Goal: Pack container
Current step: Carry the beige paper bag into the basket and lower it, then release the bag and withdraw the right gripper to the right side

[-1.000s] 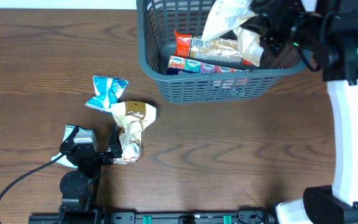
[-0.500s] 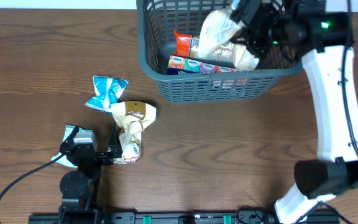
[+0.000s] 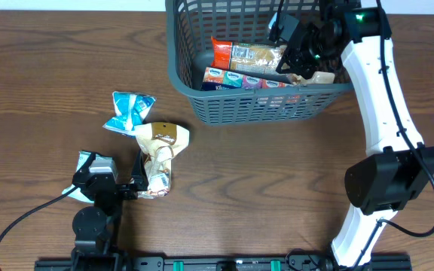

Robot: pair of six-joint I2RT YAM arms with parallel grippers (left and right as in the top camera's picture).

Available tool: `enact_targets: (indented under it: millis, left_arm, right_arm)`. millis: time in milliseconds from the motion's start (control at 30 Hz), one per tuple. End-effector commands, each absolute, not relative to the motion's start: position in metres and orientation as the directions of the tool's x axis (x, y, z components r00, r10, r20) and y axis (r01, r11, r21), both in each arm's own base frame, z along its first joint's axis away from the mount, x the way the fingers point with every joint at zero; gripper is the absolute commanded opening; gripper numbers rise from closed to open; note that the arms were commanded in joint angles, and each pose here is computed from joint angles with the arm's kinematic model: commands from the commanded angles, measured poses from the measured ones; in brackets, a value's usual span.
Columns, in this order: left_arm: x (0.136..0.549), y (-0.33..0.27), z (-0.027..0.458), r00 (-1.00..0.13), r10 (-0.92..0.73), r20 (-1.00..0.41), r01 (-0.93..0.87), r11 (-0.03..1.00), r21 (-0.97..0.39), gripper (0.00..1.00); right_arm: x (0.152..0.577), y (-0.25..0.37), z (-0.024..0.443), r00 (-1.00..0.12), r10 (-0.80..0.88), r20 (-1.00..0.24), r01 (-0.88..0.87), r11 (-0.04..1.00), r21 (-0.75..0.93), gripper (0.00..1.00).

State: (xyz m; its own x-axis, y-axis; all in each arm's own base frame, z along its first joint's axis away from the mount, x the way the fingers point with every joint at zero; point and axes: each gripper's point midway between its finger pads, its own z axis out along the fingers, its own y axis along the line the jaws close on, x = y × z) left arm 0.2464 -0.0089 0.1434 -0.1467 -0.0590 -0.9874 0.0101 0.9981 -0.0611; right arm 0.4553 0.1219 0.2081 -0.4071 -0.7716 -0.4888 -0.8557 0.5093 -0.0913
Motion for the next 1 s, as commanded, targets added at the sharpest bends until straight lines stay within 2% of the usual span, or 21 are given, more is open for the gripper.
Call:
enact_targets:
  millis: [0,133,267,300,333,367,400,533,633,800,967]
  left_arm:
    - [0.244,-0.008,0.127,-0.199,-0.050,-0.979,0.003,0.999,-0.052,0.99]
    - [0.244,-0.008,0.127,-0.198,-0.050,-0.979,0.003,0.999,-0.052,0.99]
    - [0.244,-0.008,0.127,-0.199,-0.050,-0.979,0.003,0.999,-0.051,0.99]
    - [0.244,-0.008,0.127,-0.199,-0.050,-0.979,0.003,0.999,-0.051,0.99]
    - [0.244,-0.008,0.127,-0.199,-0.050,-0.979,0.003,0.999,-0.051,0.99]
    - [0.244,-0.008,0.127,-0.198,-0.049,-0.979,0.002,0.999,-0.051,0.99]
    - [0.245,-0.008,0.127,-0.198,-0.049,-0.979,0.000,0.999,-0.050,0.99]
    - [0.244,-0.008,0.126,-0.199,-0.050,-0.979,-0.001,0.999,-0.050,0.99]
    - [0.244,-0.008,0.126,-0.199,-0.051,-0.979,-0.001,0.999,-0.052,0.99]
    - [0.244,-0.007,0.127,-0.205,-0.145,-0.968,-0.021,0.989,-0.144,0.99]
    - [0.233,-0.007,0.129,-0.288,-0.161,-0.944,-0.039,0.987,-0.157,0.99]
  right_arm:
    - [0.459,0.124,0.207,-0.388,-0.782,-0.488,-0.861,0.496,-0.110,0.20]
    - [0.470,0.125,0.229,-0.379,-0.755,-0.535,-0.833,0.531,-0.159,0.29]
    - [0.482,0.126,0.272,-0.352,-0.712,-0.608,-0.785,0.578,-0.223,0.40]
    - [0.484,0.125,0.286,-0.347,-0.698,-0.627,-0.765,0.597,-0.241,0.51]
    - [0.488,0.122,0.300,-0.348,-0.680,-0.646,-0.736,0.624,-0.261,0.81]
    - [0.492,0.117,0.315,-0.361,-0.654,-0.665,-0.692,0.665,-0.279,0.96]
    - [0.497,0.110,0.329,-0.376,-0.624,-0.685,-0.642,0.708,-0.293,0.99]
    - [0.508,0.062,0.392,-0.443,-0.396,-0.804,-0.329,0.906,-0.265,0.99]
    - [0.500,0.009,0.426,-0.461,-0.175,-0.870,-0.063,0.984,-0.165,0.99]
    - [0.458,-0.078,0.446,-0.447,0.124,-0.886,0.264,0.964,0.002,0.99]
    - [0.400,-0.154,0.419,-0.472,0.383,-0.794,0.519,0.849,0.102,0.99]
